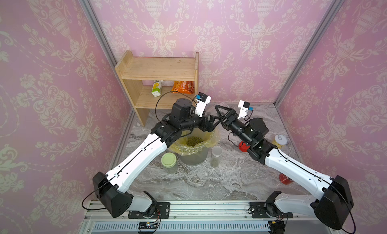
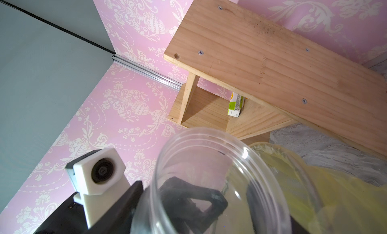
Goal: Empty moldy mung beans from jars
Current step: Place the jar at the center of the board, then pick up the jar from the center of the board.
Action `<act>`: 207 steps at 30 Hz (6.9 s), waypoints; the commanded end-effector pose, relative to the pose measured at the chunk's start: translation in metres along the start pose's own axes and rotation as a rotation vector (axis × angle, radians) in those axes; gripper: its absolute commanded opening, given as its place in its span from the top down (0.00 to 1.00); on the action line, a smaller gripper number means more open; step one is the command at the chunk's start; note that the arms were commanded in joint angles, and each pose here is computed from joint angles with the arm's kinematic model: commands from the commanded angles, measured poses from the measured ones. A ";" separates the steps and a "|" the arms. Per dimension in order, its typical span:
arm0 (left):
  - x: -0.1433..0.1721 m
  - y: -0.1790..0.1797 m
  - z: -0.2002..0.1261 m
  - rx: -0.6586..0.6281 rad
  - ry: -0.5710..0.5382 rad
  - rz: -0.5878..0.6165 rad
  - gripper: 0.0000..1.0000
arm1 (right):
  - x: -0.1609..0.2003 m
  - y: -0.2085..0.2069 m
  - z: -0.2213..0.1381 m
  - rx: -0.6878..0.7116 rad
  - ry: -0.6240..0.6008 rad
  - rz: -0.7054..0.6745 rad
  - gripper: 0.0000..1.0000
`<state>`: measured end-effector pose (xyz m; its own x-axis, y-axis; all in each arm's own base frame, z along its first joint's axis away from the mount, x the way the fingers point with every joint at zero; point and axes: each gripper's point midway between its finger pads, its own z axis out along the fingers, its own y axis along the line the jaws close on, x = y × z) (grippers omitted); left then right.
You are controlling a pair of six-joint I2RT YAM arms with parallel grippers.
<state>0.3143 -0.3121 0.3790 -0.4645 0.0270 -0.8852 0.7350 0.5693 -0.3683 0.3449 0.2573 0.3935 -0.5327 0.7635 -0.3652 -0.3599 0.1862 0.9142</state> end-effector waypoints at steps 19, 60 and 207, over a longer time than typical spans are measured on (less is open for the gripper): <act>-0.014 -0.004 -0.017 -0.038 -0.059 0.054 0.15 | -0.029 0.012 -0.021 0.084 -0.113 -0.214 0.41; -0.003 0.010 -0.014 -0.089 -0.052 0.137 0.13 | -0.098 -0.160 -0.082 0.821 -0.117 -0.978 0.43; 0.048 0.043 -0.066 -0.243 -0.094 0.083 0.01 | 0.071 -0.107 -0.131 0.321 0.391 -0.925 0.03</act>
<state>0.2905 -0.2404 0.3366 -0.3473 0.0370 -0.9370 0.6486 0.7312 -0.2115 0.2558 0.2007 0.2547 -0.3610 -0.0218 -0.9323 -0.5366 0.8225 0.1885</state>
